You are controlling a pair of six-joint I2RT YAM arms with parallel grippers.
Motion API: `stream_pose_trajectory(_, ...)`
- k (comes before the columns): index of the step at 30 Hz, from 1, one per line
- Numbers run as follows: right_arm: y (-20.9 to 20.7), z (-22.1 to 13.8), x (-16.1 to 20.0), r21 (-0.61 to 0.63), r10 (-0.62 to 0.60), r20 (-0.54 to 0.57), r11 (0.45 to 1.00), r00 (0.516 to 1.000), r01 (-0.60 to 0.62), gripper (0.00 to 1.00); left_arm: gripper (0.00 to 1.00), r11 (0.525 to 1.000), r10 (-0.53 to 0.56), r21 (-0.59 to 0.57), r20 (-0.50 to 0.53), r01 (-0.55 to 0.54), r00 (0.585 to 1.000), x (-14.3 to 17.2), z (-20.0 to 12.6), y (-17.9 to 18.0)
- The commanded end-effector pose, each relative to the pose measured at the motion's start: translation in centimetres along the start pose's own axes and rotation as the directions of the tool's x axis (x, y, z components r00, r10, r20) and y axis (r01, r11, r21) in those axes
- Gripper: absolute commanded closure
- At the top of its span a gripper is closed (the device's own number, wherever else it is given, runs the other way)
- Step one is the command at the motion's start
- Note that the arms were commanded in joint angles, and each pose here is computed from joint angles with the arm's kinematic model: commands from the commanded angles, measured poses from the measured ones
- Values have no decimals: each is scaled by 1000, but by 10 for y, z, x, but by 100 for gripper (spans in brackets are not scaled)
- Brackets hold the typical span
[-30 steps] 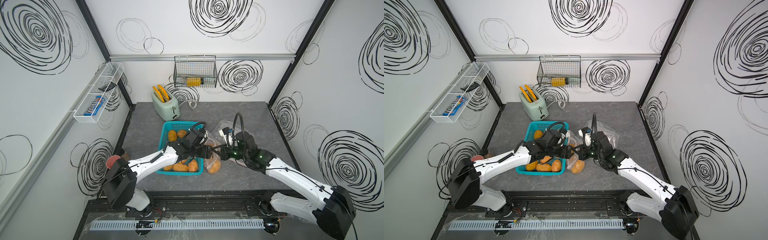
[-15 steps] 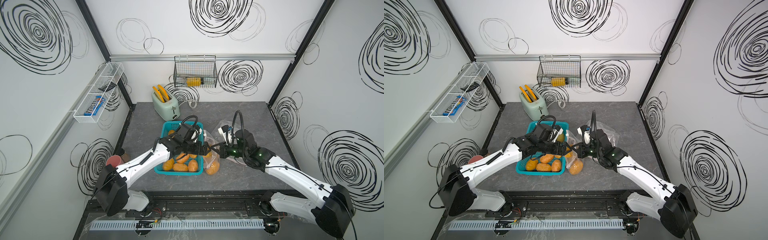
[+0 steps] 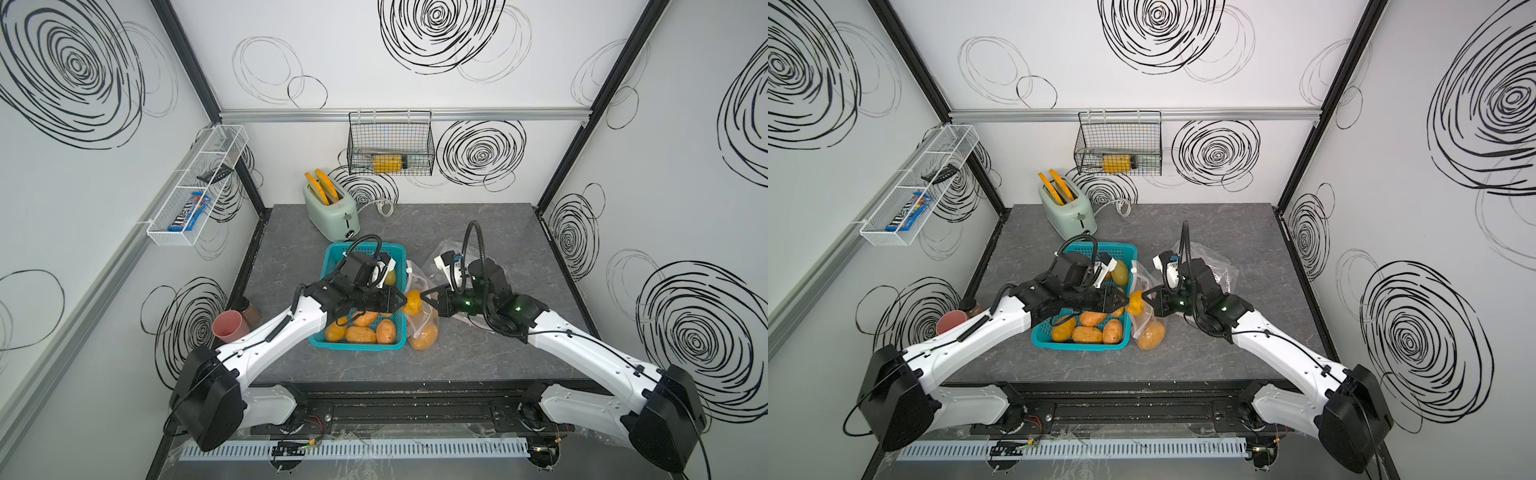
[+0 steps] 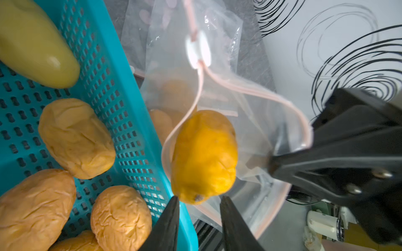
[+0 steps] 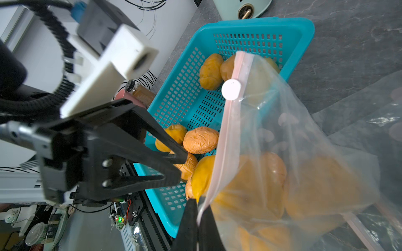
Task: Put the potatoes into a zipper bag and zip it
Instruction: Place the potato into the zipper food storage bag.
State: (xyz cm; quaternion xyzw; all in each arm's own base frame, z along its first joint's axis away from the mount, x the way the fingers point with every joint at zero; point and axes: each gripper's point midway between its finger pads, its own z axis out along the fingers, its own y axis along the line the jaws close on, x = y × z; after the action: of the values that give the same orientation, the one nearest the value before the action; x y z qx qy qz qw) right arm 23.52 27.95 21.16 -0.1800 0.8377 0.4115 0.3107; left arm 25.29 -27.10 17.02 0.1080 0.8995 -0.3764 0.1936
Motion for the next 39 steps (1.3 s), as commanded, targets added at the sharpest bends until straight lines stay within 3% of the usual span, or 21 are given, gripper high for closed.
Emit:
stream_pose_trajectory(1, 14, -1, -13, -41, -21, 36, 999, 999, 22, 100, 65, 996, 3, 84, 35, -6, 999, -9, 9, -10)
stream_pose_trajectory(9, 10, 1, -9, -35, -13, 28, 999, 1000, 14, 100, 66, 995, 25, 95, 7, -25, 1000, -2, 33, -15)
stream_pose_trajectory(15, 11, 0, -10, -35, -14, 30, 999, 999, 15, 100, 40, 994, 71, 81, 35, -73, 997, -12, 22, -24)
stream_pose_trajectory(19, 14, -3, -14, -36, -18, 40, 999, 999, 20, 100, 37, 995, 83, 58, 42, -85, 996, -19, 12, -27)
stream_pose_trajectory(26, 22, -13, -23, -40, -65, 61, 997, 996, 68, 100, 36, 998, 59, 4, 176, -61, 983, -52, -43, -17)
stream_pose_trajectory(31, 31, -25, -39, -26, -150, 112, 988, 982, 154, 100, 27, 990, 130, -82, 254, -113, 958, -86, -86, -14)
stream_pose_trajectory(35, 52, -43, -57, -47, -275, 192, 956, 942, 289, 100, 24, 954, 234, -249, 267, -167, 935, -112, -113, -1)
stream_pose_trajectory(39, 73, -63, -66, -62, -396, 235, 905, 888, 420, 100, 21, 924, 322, -303, 287, -233, 902, -126, -136, -1)
